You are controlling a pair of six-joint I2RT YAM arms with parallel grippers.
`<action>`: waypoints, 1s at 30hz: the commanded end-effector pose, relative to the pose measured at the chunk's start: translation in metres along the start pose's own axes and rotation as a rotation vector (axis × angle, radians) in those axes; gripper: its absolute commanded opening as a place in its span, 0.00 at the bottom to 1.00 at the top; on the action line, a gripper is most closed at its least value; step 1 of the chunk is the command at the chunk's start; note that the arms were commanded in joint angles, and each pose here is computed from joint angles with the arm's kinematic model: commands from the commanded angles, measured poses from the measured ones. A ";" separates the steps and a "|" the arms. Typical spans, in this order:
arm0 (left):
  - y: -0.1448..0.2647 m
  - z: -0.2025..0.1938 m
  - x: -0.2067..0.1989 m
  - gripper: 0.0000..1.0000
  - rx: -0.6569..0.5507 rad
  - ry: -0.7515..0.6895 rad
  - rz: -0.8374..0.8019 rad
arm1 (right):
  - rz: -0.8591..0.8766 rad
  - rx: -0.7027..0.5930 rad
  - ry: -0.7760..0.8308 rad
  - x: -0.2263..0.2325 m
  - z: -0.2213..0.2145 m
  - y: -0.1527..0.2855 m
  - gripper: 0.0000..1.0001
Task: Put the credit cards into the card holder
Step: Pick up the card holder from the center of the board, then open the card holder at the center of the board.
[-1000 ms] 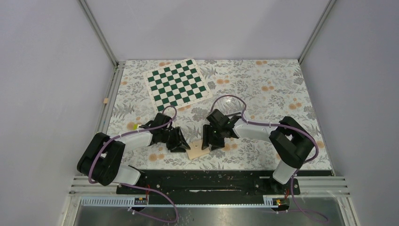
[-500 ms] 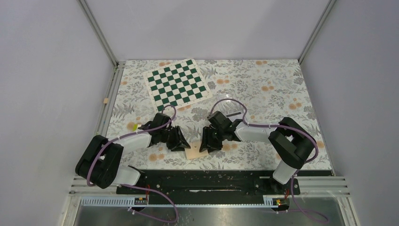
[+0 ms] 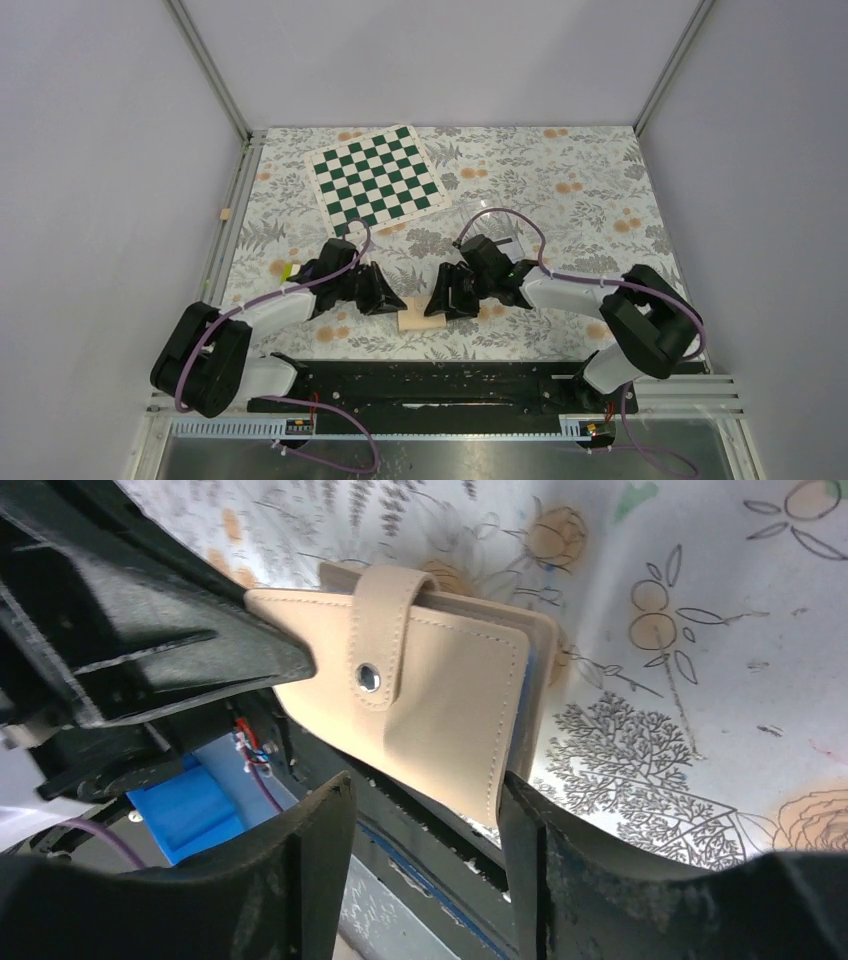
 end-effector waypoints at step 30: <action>0.089 0.008 -0.109 0.00 -0.223 -0.399 -0.464 | 0.736 -0.013 0.209 0.056 -0.004 0.081 0.67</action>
Point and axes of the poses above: each gripper's point midway between its finger pads, its own y axis back along the fingers, its own x axis along the line the jaws close on, z = x × y, the point moved 9 cm from there along y, back along the fingers, and after that the axes turned 7 degrees about -y, right-handed, at the moved point
